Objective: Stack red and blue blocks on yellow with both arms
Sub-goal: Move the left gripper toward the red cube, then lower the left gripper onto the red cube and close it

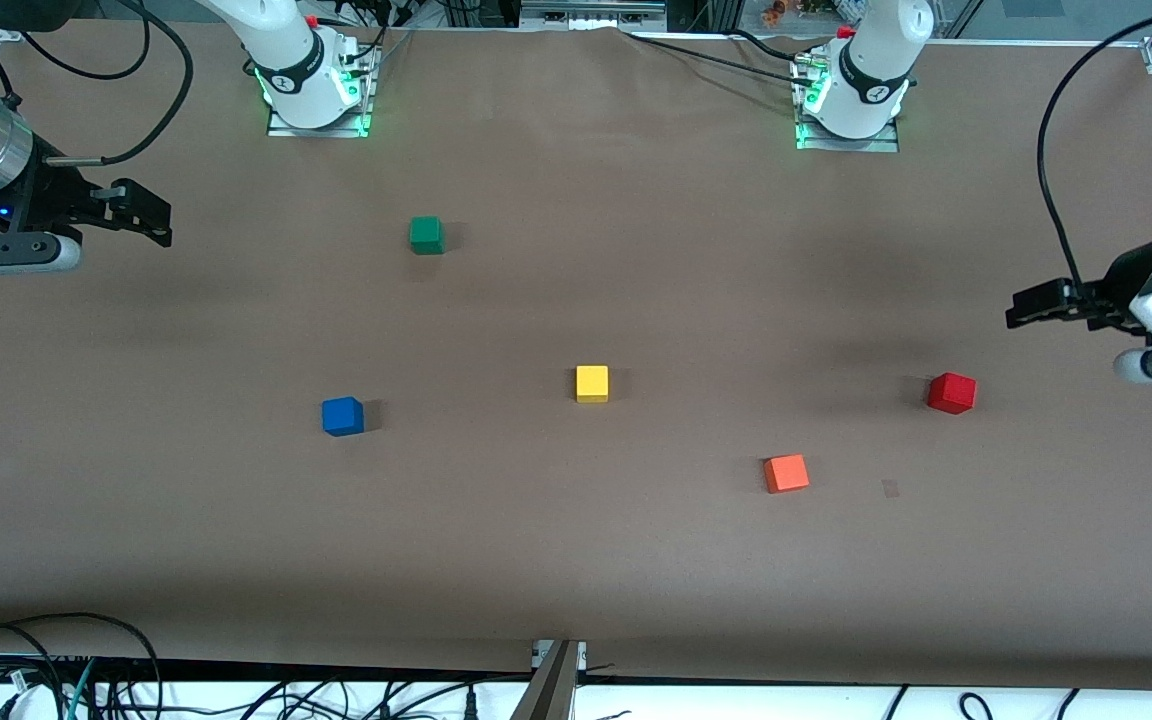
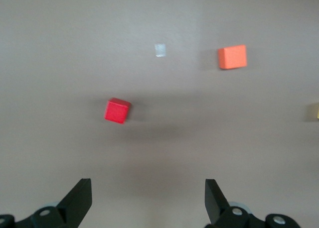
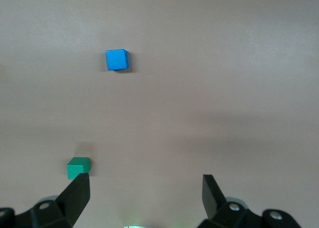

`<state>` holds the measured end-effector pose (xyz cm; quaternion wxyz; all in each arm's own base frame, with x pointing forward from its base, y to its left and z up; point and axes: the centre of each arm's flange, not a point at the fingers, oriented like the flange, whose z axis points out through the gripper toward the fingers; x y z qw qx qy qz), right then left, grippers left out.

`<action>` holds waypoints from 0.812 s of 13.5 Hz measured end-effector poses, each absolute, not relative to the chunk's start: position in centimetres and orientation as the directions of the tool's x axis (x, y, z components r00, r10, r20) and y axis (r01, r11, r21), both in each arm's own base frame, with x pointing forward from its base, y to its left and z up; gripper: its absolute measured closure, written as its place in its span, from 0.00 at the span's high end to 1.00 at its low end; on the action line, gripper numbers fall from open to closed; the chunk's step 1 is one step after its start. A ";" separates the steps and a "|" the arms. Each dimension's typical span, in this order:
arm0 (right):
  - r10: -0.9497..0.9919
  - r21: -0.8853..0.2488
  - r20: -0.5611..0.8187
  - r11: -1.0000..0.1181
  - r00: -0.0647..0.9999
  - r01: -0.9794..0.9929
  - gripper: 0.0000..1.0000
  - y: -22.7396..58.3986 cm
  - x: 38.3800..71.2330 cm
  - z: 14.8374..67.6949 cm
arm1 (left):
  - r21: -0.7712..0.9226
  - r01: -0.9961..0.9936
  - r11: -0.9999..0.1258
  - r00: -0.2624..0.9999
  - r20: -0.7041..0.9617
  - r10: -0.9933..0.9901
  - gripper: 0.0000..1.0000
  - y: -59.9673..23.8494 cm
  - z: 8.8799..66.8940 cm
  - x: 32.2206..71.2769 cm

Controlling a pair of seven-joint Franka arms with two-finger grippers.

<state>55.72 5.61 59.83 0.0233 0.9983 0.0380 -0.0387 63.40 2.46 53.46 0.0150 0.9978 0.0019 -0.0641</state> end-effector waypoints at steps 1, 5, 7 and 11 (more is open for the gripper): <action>0.071 0.044 -0.079 -0.996 0.994 0.074 1.00 5.4 55.7 59.8 | 0.017 -0.015 -1.000 0.992 -0.122 -0.017 1.00 3.5 51.9 64.2; 0.064 0.044 -0.081 -0.997 0.995 0.067 1.00 5.0 55.8 59.7 | 0.023 -0.098 -0.995 0.983 -0.157 -0.100 1.00 5.9 42.9 67.0; 0.064 0.044 -0.081 -0.997 0.995 0.067 1.00 5.0 55.8 59.7 | 0.025 -0.126 -0.992 0.980 -0.155 -0.128 1.00 6.3 37.5 67.7; 0.062 0.045 -0.082 -0.997 0.995 0.066 1.00 5.0 55.9 59.6 | 0.010 -0.187 -0.982 0.979 -0.080 -0.187 1.00 7.8 27.2 66.0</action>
